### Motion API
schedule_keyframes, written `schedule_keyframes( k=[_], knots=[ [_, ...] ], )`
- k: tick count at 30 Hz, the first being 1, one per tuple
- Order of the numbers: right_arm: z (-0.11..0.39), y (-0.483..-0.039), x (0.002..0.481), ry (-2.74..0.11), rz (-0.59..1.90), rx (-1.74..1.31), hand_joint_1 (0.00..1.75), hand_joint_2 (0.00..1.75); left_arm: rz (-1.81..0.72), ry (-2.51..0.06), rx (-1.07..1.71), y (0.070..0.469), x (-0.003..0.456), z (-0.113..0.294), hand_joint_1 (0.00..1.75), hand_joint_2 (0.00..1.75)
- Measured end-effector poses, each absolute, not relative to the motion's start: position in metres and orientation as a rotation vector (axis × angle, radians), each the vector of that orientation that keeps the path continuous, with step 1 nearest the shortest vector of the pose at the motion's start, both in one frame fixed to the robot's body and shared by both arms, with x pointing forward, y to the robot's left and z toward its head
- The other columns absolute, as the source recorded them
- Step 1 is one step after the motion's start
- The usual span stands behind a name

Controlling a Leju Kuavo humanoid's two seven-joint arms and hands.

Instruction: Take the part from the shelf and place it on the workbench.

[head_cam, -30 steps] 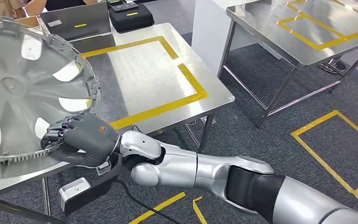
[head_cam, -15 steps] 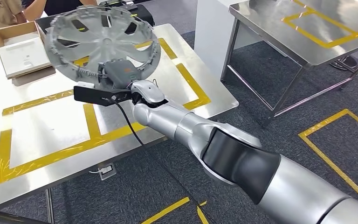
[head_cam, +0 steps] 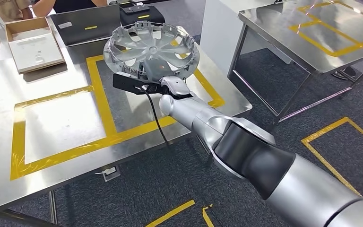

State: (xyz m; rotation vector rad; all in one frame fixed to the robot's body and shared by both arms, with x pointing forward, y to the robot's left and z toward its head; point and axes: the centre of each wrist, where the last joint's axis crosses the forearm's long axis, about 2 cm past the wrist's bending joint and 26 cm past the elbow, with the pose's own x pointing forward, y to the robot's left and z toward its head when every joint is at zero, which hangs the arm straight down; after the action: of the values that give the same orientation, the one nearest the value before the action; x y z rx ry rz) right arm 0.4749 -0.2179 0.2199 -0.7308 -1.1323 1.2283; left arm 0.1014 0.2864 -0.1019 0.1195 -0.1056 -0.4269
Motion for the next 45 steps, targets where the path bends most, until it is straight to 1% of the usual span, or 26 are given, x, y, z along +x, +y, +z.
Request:
schedule_keyframes(
  k=[6, 10, 17, 21, 28, 33, 40, 45],
  knots=[
    [0.212, -0.221, 0.472, -1.124, 1.281, -0.698, 1.75, 1.75, -0.429, -0.126, 0.126, 0.286, 0.104, -0.101, 0.00, 1.75],
    [0.206, -0.221, 0.469, -1.098, 1.296, -0.693, 0.00, 0.00, -0.431, -0.144, 0.125, 0.285, 0.109, -0.100, 0.00, 1.75],
    [0.201, -0.221, 0.467, -1.069, 1.307, -0.700, 0.00, 0.00, -0.422, -0.154, 0.128, 0.282, 0.112, -0.099, 0.00, 1.75],
    [0.199, -0.221, 0.466, -1.068, 1.309, -0.698, 0.00, 0.00, -0.418, -0.158, 0.126, 0.282, 0.112, -0.099, 0.00, 0.00],
    [0.199, -0.221, 0.466, -1.094, 1.304, -0.694, 0.00, 0.00, -0.409, -0.145, 0.120, 0.282, 0.110, -0.100, 0.00, 0.00],
    [0.211, -0.222, 0.472, -1.244, 1.243, -0.668, 0.00, 0.00, -0.404, -0.135, 0.122, 0.282, 0.109, -0.100, 0.00, 0.00],
    [0.276, -0.213, 0.491, -1.657, 1.075, -0.631, 0.00, 0.00, -0.398, -0.105, 0.135, 0.284, 0.107, -0.101, 0.00, 0.00],
    [0.313, -0.205, 0.492, -1.892, 0.950, -0.573, 0.00, 0.00, -0.400, -0.092, 0.135, 0.284, 0.103, -0.101, 0.00, 0.00]
  ],
)
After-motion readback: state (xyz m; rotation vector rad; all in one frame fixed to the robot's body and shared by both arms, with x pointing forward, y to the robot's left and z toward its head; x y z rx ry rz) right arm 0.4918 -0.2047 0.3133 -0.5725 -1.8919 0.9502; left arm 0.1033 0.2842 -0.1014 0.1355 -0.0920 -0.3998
